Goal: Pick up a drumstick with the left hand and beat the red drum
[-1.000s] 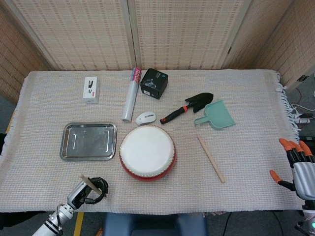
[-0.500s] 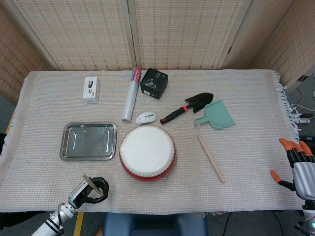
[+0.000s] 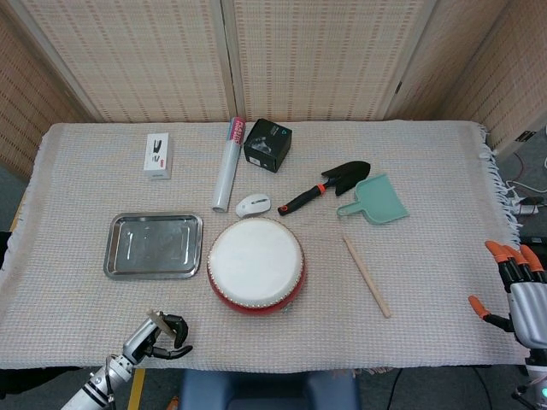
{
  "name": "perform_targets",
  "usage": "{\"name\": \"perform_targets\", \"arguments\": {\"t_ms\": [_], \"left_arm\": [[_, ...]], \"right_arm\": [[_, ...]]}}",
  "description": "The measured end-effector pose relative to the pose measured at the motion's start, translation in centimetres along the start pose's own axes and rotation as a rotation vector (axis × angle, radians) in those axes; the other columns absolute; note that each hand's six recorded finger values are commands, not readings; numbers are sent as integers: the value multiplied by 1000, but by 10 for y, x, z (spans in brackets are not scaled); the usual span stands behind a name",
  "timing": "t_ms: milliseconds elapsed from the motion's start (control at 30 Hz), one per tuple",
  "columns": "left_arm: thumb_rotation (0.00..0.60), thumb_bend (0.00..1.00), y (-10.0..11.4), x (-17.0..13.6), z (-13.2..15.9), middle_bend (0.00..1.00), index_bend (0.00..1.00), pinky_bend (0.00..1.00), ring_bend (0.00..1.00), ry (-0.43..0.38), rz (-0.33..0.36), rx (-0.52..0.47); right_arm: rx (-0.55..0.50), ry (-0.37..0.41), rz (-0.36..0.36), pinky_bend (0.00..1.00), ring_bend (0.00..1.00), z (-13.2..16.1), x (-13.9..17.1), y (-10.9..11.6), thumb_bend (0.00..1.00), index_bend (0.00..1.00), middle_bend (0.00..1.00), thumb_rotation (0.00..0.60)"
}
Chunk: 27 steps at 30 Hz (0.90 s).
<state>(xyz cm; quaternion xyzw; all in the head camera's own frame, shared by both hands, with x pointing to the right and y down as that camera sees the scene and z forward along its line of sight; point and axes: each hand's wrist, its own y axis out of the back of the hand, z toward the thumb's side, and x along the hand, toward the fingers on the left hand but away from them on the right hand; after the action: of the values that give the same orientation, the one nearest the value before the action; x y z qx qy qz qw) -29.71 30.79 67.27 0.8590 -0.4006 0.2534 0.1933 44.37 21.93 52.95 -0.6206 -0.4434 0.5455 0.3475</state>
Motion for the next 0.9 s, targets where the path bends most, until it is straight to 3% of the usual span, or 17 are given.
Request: {"name": "perform_targets", "arguments": {"t_ms": [233,600,900], "left_arm": [[514,211,-8,0,-9,787,803,633,748,16,-17,56],[595,217,-13,6,-18,833,863,662,786,32,-15,45],[600,242,-19,11,-21,904,930,753,849,33,-12,4]], "right_arm": [[1,-1,-1,47,0,0,0,0,241,68,105,600],[3,-5,-1,47,0,0,0,0,242,67,105,600],[4,-6,0,47,0,0,-1,0,242,64,105,600]]}}
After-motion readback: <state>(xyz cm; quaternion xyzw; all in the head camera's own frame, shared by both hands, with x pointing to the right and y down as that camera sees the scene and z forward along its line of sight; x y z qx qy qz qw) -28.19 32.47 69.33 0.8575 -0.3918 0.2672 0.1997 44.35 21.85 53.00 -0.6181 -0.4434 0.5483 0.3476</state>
